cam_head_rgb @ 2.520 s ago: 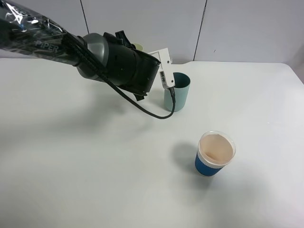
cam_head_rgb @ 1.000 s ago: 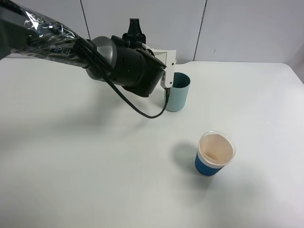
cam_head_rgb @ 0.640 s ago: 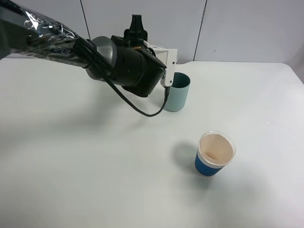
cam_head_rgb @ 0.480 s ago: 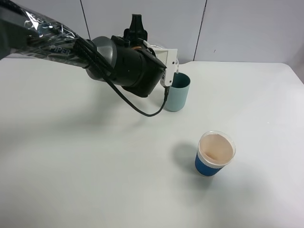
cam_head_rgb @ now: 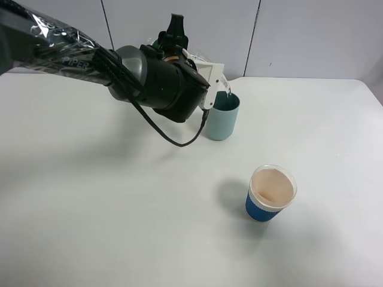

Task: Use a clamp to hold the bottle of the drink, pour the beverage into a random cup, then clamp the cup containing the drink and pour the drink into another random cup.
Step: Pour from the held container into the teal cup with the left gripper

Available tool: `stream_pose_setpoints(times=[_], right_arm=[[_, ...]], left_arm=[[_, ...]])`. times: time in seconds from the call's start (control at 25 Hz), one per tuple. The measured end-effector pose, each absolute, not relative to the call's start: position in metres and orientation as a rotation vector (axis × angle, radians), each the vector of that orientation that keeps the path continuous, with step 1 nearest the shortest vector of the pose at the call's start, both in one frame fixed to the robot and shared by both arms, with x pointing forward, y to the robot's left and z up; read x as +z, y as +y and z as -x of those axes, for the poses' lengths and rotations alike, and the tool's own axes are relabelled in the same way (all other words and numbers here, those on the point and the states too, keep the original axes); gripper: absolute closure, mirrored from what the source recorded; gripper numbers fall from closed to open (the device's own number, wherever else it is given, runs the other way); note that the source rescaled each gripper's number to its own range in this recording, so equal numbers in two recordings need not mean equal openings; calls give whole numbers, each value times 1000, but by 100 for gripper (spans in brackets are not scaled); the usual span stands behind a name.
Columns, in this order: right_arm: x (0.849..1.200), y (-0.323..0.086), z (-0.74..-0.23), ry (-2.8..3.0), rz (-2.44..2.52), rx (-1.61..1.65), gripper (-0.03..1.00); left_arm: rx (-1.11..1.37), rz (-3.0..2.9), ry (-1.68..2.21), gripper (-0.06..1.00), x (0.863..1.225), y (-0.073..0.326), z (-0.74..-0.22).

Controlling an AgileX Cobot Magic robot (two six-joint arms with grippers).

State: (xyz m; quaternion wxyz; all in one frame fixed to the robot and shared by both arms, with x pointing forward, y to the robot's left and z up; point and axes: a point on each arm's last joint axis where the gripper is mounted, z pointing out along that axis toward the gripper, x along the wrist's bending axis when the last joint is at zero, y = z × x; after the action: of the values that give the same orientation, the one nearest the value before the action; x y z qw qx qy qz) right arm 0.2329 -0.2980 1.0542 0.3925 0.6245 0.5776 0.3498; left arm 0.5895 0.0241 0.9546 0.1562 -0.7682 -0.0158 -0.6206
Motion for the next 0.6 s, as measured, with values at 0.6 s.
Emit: stream_pose_setpoints(times=[0.6], right_arm=[[1054, -298, -233, 1466, -1585, 888, -3]], left_arm=[[-1765, 2185, -24, 88, 955, 25, -589]])
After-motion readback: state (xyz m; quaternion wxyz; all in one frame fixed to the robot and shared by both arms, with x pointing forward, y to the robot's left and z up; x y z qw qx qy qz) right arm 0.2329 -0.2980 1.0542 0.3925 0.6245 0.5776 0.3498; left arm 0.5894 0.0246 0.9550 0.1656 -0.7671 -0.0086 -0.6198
